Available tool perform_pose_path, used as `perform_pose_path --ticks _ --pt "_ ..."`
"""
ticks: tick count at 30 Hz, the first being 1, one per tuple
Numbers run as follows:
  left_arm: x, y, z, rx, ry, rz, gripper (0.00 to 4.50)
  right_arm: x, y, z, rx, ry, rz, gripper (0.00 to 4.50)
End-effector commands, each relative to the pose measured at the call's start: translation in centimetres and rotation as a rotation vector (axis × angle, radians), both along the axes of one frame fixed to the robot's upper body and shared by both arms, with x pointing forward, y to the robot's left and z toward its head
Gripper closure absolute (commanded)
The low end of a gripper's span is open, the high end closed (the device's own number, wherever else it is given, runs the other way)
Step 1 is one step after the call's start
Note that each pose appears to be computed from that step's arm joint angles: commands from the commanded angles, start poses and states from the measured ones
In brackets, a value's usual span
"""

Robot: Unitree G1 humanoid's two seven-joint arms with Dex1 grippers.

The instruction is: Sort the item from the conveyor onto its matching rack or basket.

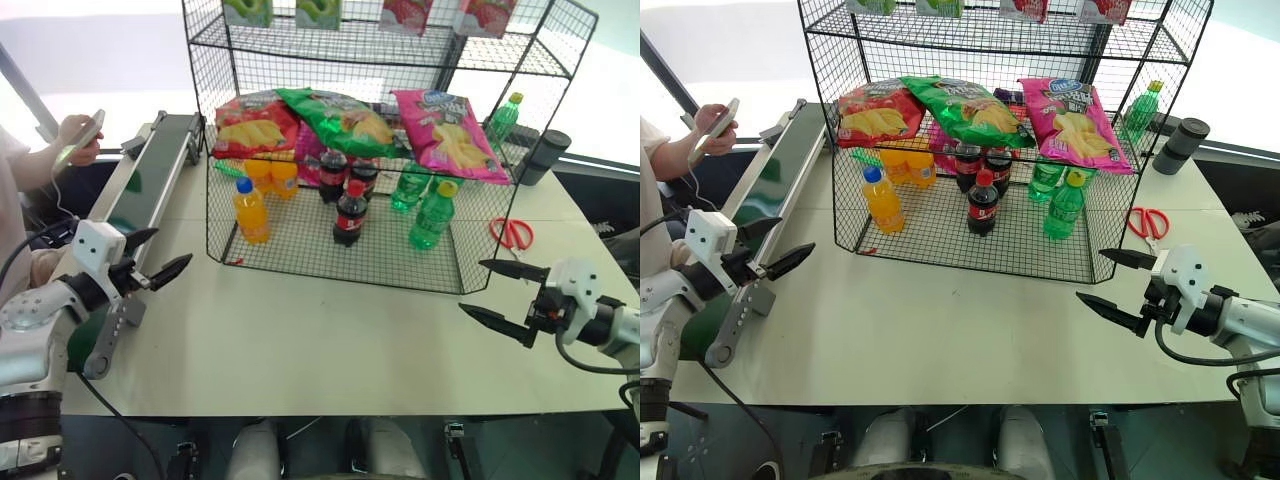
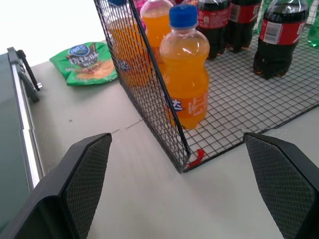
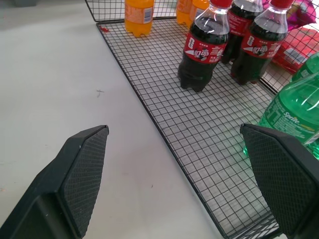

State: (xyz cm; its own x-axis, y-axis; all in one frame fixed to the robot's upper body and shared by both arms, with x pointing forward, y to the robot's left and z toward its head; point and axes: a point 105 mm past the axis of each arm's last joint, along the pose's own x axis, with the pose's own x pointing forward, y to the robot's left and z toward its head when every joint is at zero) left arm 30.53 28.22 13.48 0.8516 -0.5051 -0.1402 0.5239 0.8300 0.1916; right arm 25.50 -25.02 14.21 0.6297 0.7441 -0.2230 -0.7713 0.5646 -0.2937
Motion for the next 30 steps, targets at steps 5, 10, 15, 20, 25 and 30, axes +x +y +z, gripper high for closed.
perform_pose_path --ticks 5,10,15,20,25,30 --pt "-0.7 -0.6 1.9 -0.007 -0.065 -0.055 0.00 0.0 0.3 0.4 -0.013 -0.031 0.018 0.09" --pt "-0.3 -1.0 1.7 0.002 -0.088 -0.047 0.00 0.3 0.6 0.7 -0.010 -0.036 0.024 0.09" --pt "-0.4 -1.4 0.9 -0.023 -0.082 -0.039 0.00 0.5 0.6 1.2 -0.017 -0.043 0.024 0.09" --pt "-0.4 -2.1 0.7 -0.030 -0.073 -0.063 0.00 0.1 1.0 1.0 -0.020 -0.038 0.029 0.09" --pt "0.0 -2.4 1.3 -0.041 -0.083 -0.086 0.00 0.1 1.1 1.3 -0.019 -0.046 0.017 0.09" --pt "0.2 -2.9 0.9 -0.042 -0.075 -0.105 0.00 0.1 1.0 1.2 -0.026 -0.049 0.009 0.09"
